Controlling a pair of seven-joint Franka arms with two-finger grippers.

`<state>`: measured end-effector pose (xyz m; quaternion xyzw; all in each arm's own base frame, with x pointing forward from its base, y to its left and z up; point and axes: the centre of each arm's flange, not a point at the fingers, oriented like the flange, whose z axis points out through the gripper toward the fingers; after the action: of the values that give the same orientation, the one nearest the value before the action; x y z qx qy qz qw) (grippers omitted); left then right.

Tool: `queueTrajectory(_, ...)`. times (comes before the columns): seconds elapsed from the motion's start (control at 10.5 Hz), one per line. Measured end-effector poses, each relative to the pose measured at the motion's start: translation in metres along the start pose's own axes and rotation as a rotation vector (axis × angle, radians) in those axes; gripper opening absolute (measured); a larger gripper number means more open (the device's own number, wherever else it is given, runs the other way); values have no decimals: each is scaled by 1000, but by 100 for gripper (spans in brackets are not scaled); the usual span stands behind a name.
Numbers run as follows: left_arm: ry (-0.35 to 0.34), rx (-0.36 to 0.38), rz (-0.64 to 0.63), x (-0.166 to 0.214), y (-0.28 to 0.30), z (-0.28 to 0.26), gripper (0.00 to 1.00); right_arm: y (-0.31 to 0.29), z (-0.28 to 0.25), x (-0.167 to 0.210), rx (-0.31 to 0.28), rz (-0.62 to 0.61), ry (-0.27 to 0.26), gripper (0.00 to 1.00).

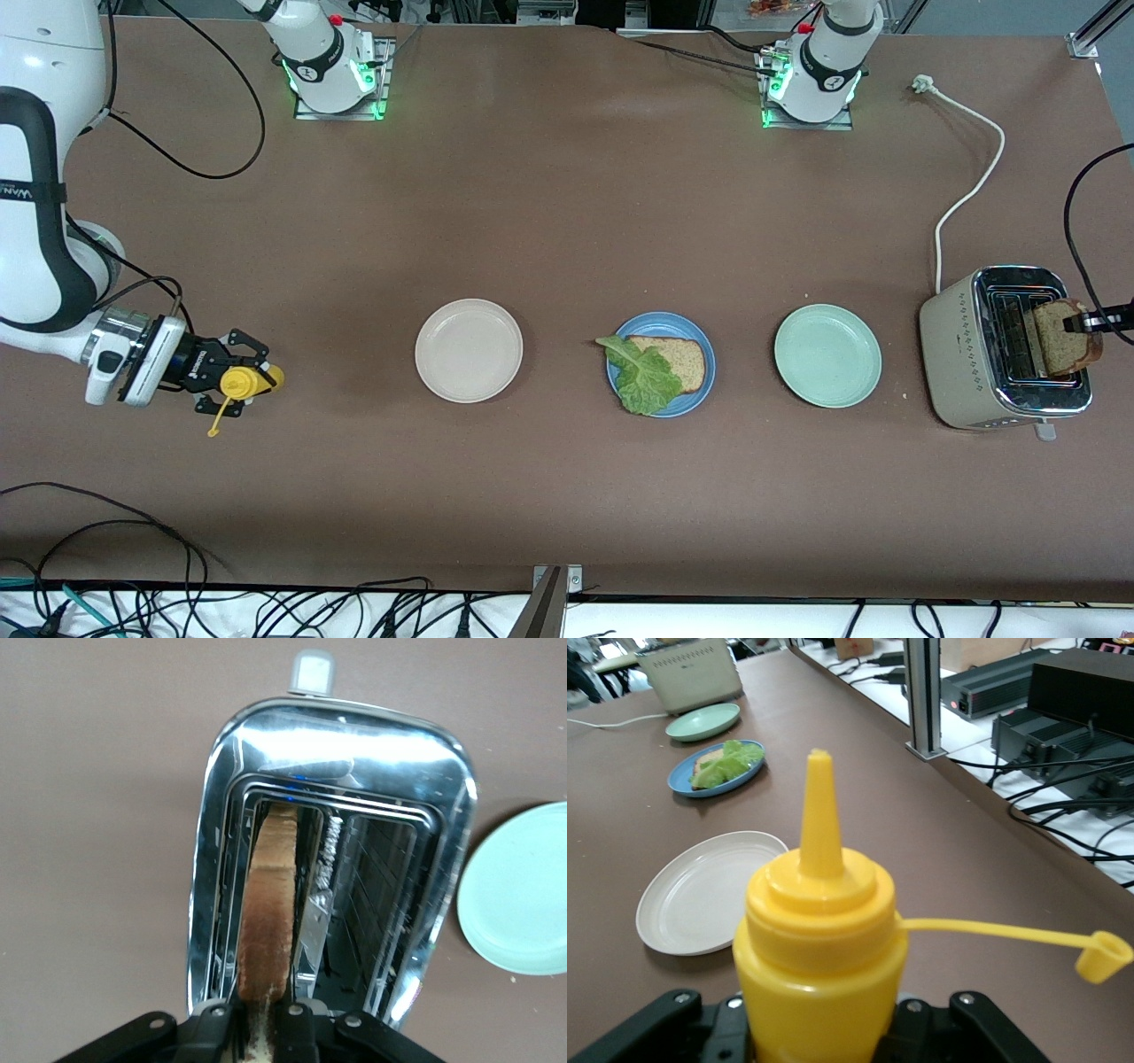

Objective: Make sandwich in blue plate with both arms
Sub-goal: 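Lift the bread slice from the toaster and carry it over the blue plate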

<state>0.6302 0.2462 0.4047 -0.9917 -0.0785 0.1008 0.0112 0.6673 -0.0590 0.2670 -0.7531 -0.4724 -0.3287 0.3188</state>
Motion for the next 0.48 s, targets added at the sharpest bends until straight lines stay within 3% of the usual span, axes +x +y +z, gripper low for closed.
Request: queueTrajectory(0.48,37,-4,80,-35,53,-83,9,-13,17,-85,84,-45,116,12)
